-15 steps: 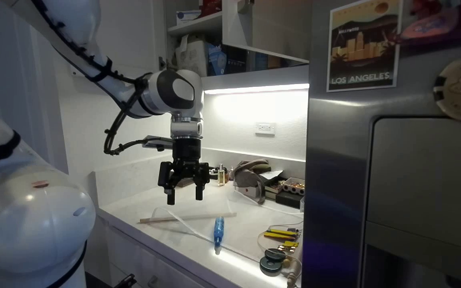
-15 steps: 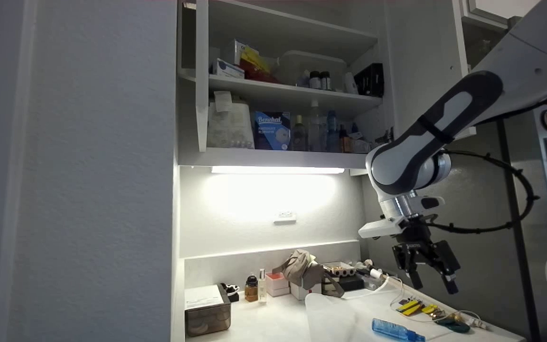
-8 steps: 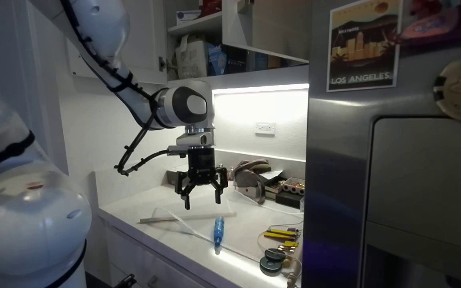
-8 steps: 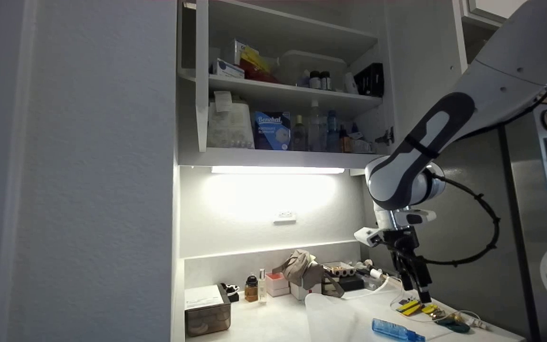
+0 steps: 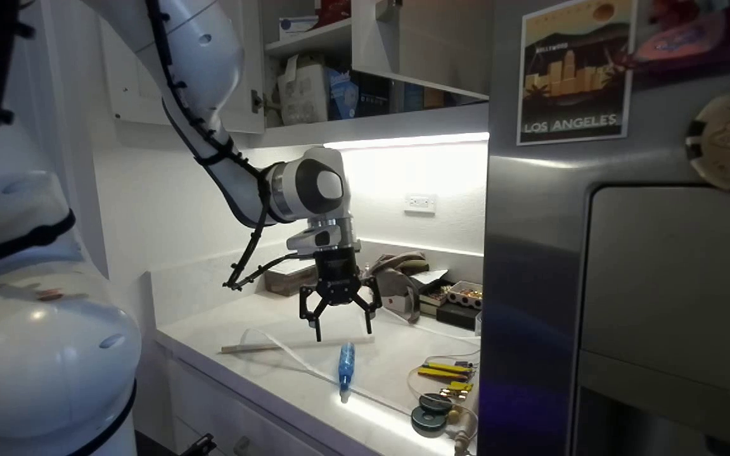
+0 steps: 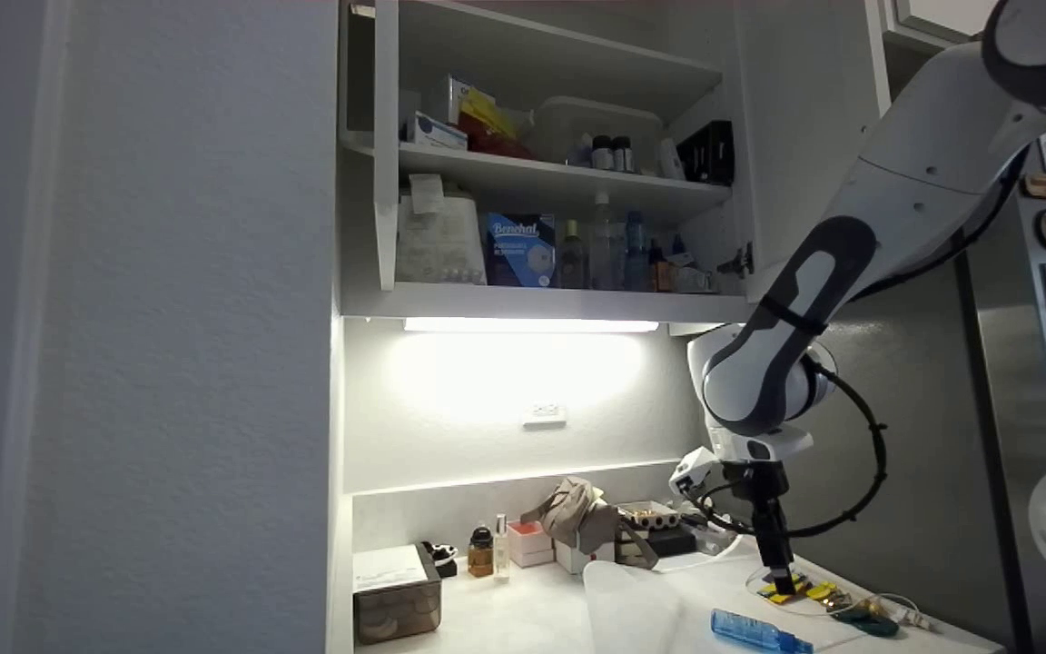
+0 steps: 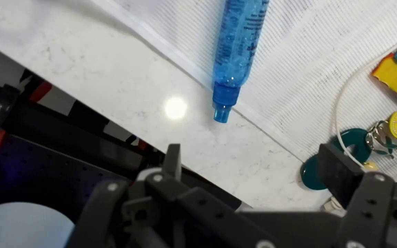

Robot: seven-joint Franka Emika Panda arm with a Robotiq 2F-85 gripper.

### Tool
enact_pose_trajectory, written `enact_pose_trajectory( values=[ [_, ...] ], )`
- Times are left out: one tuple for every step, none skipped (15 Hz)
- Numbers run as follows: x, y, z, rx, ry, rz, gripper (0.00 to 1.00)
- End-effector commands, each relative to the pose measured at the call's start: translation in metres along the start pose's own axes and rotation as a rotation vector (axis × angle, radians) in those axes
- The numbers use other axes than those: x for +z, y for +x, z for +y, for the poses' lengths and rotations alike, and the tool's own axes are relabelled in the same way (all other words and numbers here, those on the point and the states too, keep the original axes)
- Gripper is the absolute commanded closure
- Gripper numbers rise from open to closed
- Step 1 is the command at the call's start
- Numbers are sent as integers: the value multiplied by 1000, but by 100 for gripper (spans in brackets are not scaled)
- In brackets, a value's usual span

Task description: Place the blue bottle on the bottom shelf of the open upper cabinet

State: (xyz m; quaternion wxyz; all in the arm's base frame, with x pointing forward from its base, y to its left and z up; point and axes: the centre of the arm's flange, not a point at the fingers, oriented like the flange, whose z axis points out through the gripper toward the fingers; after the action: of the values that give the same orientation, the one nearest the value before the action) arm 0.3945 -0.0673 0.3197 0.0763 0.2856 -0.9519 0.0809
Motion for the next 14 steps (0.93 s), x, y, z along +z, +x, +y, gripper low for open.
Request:
enact_pose_trajectory(
  values=[
    [13, -26, -3, 83, -7, 2, 0],
    [14, -28, -1, 63, -28, -11, 0],
    [10, -8, -3, 35, -24, 10, 0],
    [12, -11, -3, 39, -31, 8, 0],
    [13, -12, -4, 39, -35, 7, 0],
    [13, -14, -4, 39, -36, 7, 0],
    [13, -14, -4, 40, -36, 6, 0],
    [12, -14, -5, 40, -36, 5, 0],
    [12, -14, -5, 40, -36, 5, 0],
    [12, -14, -5, 40, -36, 5, 0],
    [18, -14, -4, 50, -33, -2, 0],
    [25, -14, -1, 58, -33, -9, 0],
    [30, -14, 0, 67, -34, -8, 0],
    [33, -13, 0, 74, -35, -9, 0]
  ],
)
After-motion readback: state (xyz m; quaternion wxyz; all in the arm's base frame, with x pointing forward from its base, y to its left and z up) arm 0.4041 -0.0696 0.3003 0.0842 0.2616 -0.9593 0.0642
